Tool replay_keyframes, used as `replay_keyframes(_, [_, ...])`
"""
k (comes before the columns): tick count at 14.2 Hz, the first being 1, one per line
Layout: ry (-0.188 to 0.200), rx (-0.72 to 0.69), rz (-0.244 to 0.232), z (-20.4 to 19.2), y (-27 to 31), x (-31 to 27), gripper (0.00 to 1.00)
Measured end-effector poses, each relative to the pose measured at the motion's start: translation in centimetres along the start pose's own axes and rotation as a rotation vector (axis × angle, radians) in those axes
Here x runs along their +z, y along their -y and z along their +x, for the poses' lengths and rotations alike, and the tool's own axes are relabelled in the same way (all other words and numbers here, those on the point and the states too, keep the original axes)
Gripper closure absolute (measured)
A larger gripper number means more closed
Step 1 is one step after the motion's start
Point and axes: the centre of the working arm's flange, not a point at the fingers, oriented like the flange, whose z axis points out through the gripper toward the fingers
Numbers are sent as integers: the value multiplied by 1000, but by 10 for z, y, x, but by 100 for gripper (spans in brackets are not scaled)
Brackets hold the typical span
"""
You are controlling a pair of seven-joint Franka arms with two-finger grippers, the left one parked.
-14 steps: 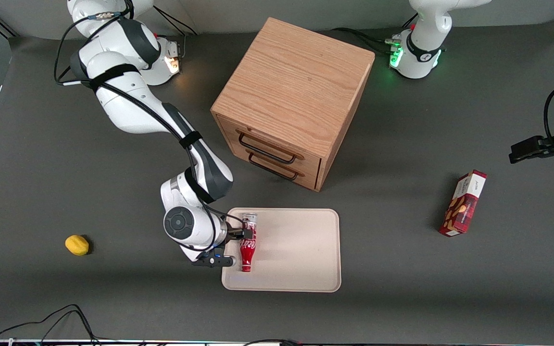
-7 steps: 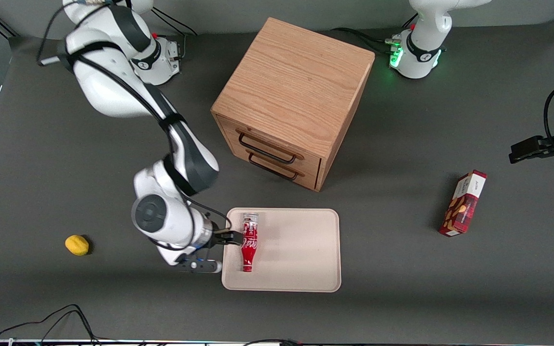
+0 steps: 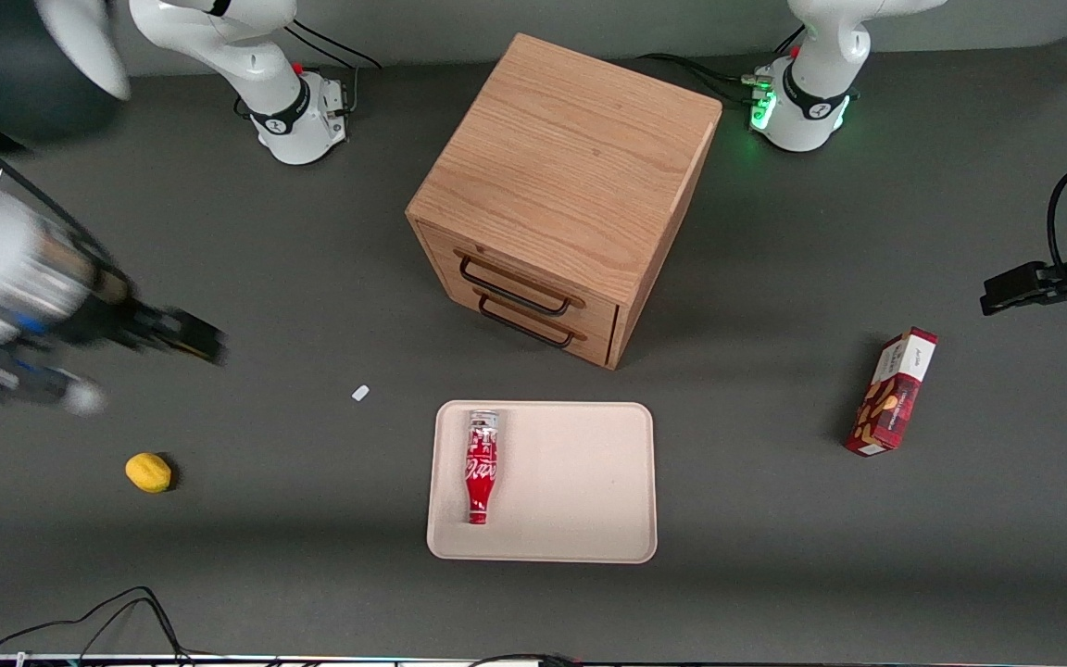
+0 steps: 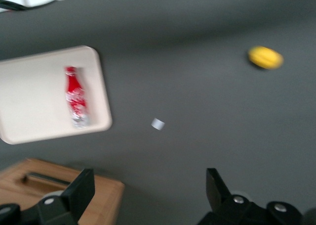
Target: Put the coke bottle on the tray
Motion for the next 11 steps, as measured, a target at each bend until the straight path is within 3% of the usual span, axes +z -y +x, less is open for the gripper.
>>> replay_keyframes(2, [5,45,-13,-33,-57,-42,0])
replay_keyframes(5, [-15,91,24,-83,-113,-52,0])
replay_keyframes(8, [-22,79,58,-129,-130,-28,0])
replay_keyframes(11, [-12,62,60,-137,-126,-15,0])
